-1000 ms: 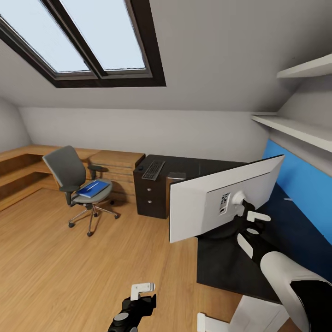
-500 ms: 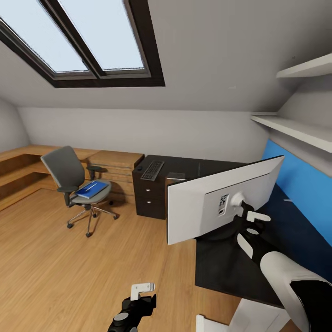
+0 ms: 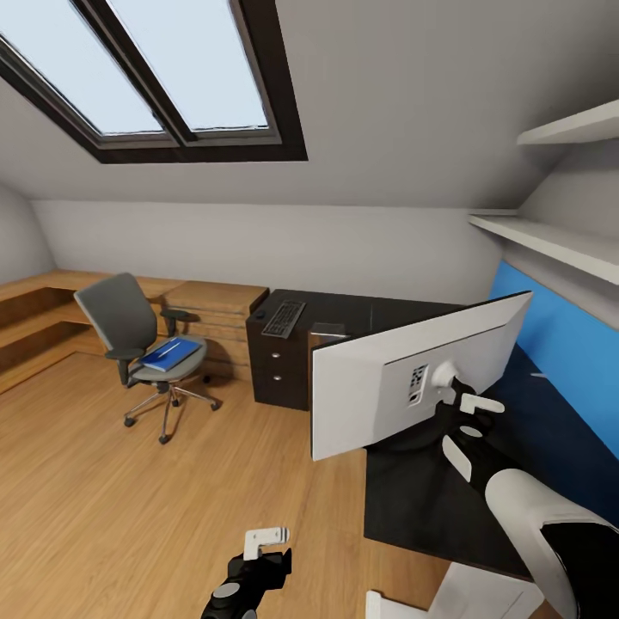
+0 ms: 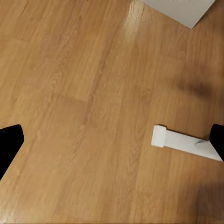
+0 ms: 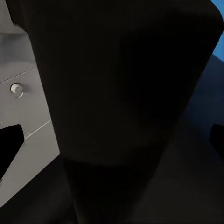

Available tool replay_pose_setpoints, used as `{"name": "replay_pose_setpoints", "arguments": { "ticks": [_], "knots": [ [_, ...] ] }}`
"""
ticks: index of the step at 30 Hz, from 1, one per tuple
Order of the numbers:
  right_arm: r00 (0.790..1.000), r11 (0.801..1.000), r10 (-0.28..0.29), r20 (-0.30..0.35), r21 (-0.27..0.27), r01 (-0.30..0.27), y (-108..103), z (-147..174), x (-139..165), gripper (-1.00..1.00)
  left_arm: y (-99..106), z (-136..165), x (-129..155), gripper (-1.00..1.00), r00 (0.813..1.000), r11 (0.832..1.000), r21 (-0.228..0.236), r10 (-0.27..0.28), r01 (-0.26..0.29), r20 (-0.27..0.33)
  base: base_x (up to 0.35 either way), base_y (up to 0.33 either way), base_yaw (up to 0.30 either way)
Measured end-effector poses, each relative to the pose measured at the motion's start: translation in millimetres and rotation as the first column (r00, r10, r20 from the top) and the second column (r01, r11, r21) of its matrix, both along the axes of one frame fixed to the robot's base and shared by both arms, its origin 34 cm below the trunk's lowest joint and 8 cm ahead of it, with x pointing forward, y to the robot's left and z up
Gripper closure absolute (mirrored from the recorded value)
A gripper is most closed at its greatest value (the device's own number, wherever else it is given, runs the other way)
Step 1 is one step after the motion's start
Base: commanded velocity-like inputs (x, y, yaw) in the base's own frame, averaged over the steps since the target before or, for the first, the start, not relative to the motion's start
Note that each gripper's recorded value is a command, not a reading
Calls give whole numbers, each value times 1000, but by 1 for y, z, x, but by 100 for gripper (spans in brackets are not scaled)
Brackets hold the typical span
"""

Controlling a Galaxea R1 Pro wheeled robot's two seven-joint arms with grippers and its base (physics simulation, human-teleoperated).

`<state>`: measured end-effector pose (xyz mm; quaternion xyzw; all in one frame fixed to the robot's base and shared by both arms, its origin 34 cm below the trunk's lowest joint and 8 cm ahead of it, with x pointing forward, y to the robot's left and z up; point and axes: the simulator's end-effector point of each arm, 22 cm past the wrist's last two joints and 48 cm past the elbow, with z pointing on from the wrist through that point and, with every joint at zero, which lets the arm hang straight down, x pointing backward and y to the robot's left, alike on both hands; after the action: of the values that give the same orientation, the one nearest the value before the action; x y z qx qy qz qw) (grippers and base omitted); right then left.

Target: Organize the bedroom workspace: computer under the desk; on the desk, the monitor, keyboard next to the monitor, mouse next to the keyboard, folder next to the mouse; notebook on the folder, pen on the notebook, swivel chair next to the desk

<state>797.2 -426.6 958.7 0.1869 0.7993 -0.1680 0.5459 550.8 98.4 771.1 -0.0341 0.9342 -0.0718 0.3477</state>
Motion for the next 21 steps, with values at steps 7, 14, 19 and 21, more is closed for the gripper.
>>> {"name": "replay_pose_setpoints", "arguments": {
  "ticks": [7, 14, 19, 21],
  "knots": [
    [1000, 1000, 0, 0, 0, 0, 0, 0, 0, -100, 0, 0, 0, -100, 1000, 1000, 0, 0, 0, -2, 13, 0, 0],
    [1000, 1000, -2, 0, -3, 2, -1, 0, 0, 100, 0, -1, 0, -100, 1000, 1000, 0, -1, 1, -2, 0, 0, 0],
    [1000, 1000, -3, 0, -2, 3, -1, 0, 0, 100, -1, 0, 0, -100, 1000, 1000, 0, -2, 2, -2, 0, 0, 0],
    [1000, 1000, -3, 0, -2, 3, -1, 0, 0, 100, -1, 0, 0, -100, 1000, 1000, 0, -2, 2, -1, 0, 0, 0]
  ]
}}
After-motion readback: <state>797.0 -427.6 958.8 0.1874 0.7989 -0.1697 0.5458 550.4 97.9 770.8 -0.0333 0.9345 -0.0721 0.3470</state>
